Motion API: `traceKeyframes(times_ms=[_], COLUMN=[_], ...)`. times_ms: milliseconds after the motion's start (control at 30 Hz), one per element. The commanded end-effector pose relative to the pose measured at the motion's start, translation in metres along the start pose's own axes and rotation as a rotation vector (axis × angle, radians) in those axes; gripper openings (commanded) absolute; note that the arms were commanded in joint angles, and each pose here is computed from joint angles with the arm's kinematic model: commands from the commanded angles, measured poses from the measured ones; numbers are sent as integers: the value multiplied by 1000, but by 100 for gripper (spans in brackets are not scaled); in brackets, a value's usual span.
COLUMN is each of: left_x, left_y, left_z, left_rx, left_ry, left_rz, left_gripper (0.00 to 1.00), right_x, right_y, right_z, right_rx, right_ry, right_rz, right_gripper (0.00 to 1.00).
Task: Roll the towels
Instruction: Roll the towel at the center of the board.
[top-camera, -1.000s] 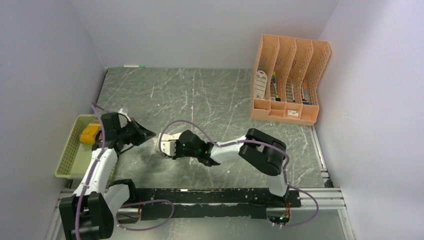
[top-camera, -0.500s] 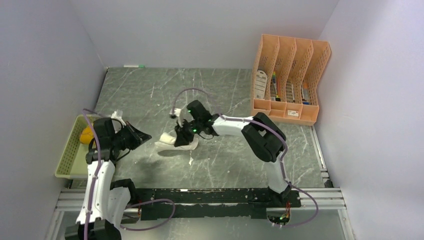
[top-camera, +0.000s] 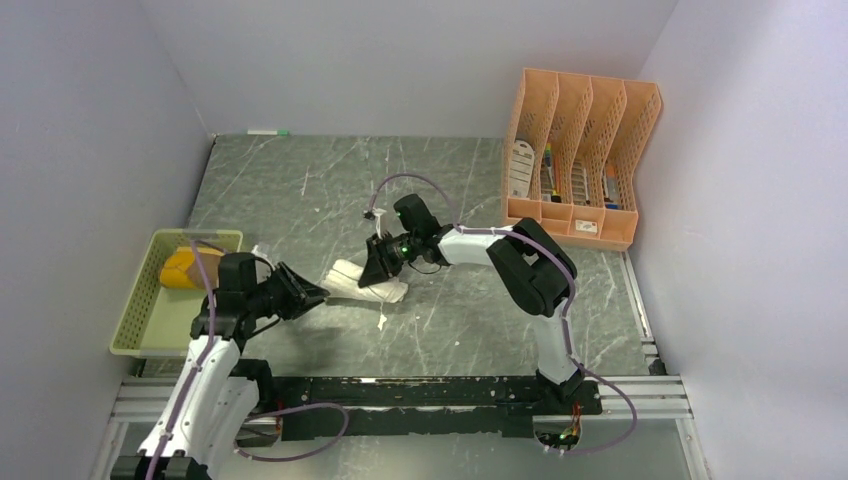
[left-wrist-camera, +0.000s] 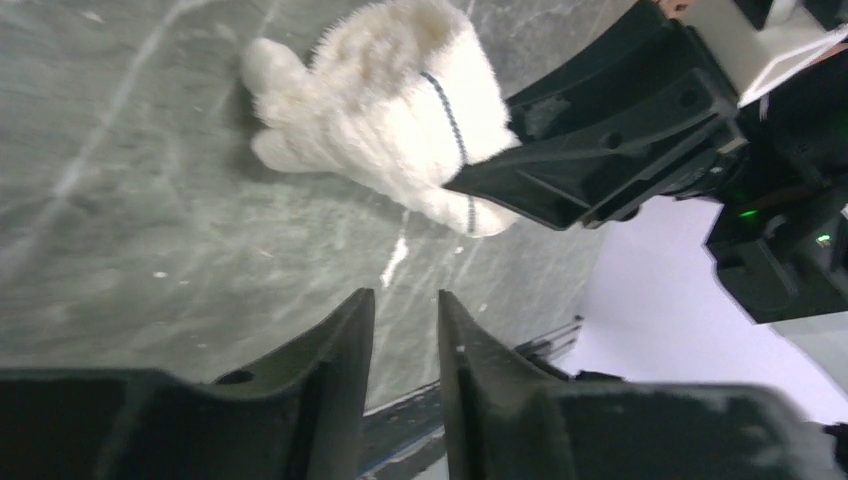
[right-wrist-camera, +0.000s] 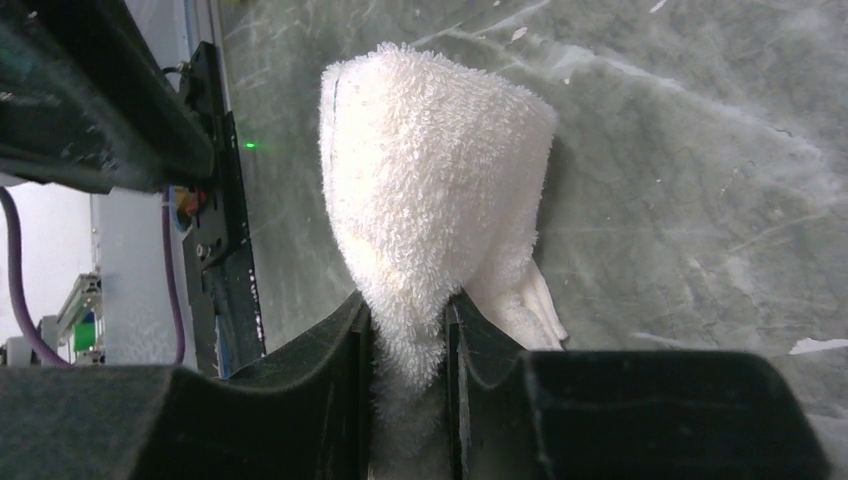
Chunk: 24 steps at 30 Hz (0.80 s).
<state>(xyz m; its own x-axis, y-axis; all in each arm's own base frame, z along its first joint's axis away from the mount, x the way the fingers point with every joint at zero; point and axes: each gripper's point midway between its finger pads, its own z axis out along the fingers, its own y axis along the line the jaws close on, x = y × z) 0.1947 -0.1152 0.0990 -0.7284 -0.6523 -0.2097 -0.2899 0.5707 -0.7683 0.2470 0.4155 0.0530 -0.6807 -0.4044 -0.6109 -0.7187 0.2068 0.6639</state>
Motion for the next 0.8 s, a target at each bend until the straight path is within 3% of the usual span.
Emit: traceKeyframes(times_ms=[0,200,333,433,467,500,767], left_x=[-4,10,13,3,-1,-5,-15], left_y=[-27,-30,-24,-26,-28,-32,-29], left_z=[11,32,46,50,52,53,57], left_rx=[95,119,37,-51,-66,-76,-233], left_ry=[-33,-2,-4,-65,-84,-108,-208], left_rz=[-96,-220,-268,-241,-230,-221,-254], left_gripper=[48,62,68,85,96,99,99], right_x=[9,2,-4,-7,-7,-6,-12], right_y=[-21,-27,-25,-22,-22,-22,-9], right_z=[4,2,-1,-3,-3,-3,-8], right_rx=[108,161,175,179,180,180,176], right_ry=[-14,-41,-54,-59,-59,-55,-72], right_rz=[54,45,26,2,-1,-2,-25], right_gripper=[6,7,7,7,7,7,7])
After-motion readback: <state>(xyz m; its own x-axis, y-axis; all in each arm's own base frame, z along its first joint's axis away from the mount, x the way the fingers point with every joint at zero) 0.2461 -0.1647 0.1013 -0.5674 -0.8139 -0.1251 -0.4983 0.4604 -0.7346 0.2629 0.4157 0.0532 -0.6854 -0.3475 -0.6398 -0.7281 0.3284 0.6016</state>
